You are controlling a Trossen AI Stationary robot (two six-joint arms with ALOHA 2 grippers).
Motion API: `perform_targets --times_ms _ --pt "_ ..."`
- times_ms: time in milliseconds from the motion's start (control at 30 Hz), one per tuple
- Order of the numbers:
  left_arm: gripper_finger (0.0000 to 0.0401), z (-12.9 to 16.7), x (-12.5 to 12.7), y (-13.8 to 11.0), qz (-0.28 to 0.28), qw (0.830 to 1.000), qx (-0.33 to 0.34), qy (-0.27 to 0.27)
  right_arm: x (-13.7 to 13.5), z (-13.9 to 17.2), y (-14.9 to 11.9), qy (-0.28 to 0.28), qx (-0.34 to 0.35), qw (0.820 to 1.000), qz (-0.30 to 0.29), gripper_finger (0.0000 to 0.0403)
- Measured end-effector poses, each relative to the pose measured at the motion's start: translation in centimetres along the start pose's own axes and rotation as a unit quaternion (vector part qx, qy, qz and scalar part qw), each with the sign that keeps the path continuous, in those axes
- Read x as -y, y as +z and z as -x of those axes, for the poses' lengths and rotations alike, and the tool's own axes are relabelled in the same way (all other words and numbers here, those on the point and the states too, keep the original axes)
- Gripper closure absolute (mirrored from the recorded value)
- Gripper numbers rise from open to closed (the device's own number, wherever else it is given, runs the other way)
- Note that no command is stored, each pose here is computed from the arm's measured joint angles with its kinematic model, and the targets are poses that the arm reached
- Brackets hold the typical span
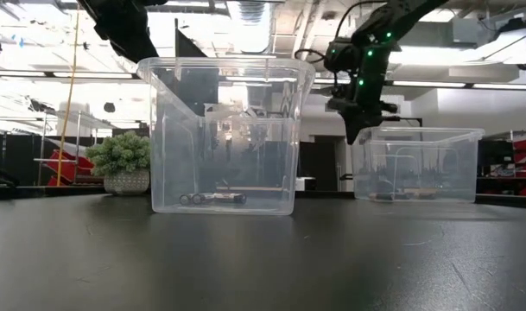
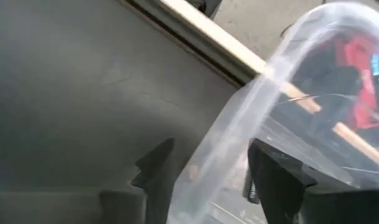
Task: Sort batteries
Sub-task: Move the top transparent bin on the right side of the bottom transparent bin
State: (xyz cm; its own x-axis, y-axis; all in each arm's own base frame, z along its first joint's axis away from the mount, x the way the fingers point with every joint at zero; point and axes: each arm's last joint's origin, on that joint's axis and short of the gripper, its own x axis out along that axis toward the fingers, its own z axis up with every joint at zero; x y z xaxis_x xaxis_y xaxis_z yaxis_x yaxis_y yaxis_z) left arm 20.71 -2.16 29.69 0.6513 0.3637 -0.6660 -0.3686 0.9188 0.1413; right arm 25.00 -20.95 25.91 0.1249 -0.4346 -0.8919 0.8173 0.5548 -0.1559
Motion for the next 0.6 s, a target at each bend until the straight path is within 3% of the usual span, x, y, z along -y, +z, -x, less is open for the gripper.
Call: perform_targets --times_ms 300,600 --pt "0.0310 0.0 0.0 0.0 -0.003 1.000 0.000 0.000 -0.3 -0.8 0.1 0.000 -0.012 1.000 -0.010 0.0280" --pt "0.0310 0.0 0.0 0.0 -0.009 1.000 -0.001 0.000 -1.5 -0.2 -0.7 0.003 -0.029 0.999 0.014 0.0298"
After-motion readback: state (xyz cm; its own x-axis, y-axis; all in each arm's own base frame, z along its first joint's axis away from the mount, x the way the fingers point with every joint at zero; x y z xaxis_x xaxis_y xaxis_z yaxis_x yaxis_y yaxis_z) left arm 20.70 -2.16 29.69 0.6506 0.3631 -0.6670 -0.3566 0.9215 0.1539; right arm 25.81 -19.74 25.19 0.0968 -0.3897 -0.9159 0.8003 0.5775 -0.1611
